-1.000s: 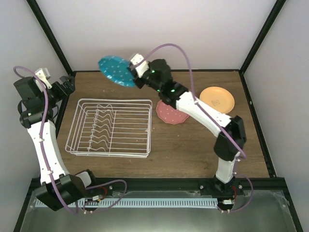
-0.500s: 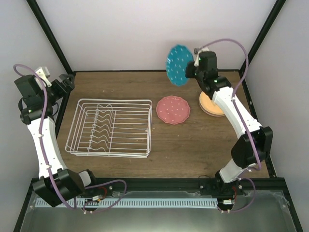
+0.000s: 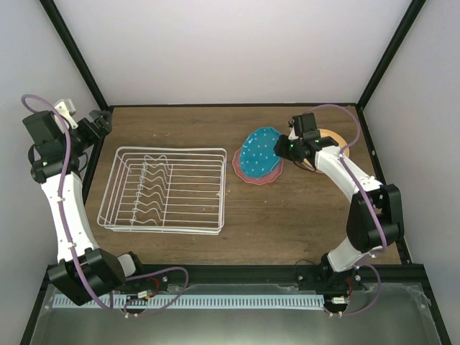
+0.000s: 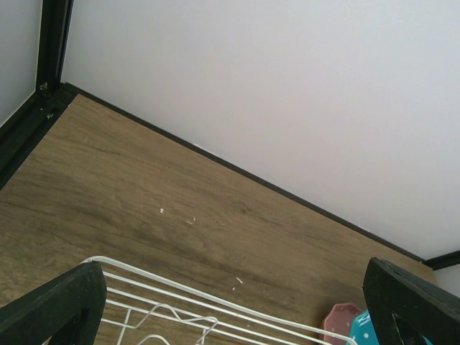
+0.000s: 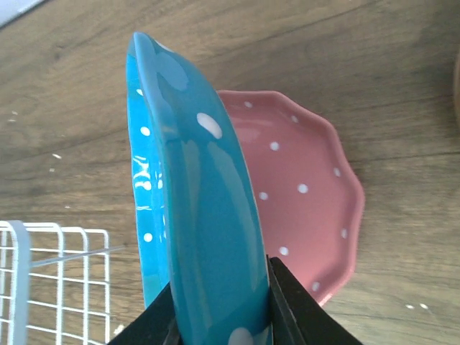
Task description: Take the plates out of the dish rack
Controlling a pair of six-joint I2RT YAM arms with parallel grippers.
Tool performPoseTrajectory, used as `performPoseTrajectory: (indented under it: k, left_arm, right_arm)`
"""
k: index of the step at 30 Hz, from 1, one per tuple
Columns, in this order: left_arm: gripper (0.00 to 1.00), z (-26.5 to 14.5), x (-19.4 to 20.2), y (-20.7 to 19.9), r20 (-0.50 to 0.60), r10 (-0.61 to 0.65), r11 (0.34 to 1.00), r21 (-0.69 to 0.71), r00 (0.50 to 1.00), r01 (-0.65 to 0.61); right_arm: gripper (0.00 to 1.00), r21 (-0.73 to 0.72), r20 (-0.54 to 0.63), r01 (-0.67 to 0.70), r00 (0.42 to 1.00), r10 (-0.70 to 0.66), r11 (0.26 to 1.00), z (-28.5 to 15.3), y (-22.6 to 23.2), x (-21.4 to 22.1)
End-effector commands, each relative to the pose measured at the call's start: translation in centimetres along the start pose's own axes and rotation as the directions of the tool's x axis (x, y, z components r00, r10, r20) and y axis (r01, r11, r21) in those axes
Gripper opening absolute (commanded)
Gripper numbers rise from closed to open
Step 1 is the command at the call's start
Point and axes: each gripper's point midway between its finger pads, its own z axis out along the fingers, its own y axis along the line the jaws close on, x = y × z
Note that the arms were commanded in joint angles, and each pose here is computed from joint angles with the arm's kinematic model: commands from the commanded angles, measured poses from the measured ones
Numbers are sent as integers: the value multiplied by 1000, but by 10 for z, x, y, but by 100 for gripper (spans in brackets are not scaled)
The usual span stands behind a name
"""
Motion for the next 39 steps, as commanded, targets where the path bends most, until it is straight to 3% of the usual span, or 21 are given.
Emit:
performPoseTrajectory:
  k: [1,22,31,39]
  left_arm:
    - [100,-4,-8,-7,14,30,999,20,999,-30]
    - [100,-13,-5,-11,13,51,999,12,999,-52]
    - [100,-14,-2,-11,10,50,999,9,999,-50]
    - [100,-15,0,-11,7,49,999,12,999,-49]
  right_arm:
    - [1,-210,140,-17,989,47,978,-20,44,-47]
    - [1,-169,6,-92,996,94,981,39,20,-23]
    - [19,-48,-98,-102,990,96,994,57,-8,2]
    - [25,-7,-160,-78,984,76,997,67,-19,17]
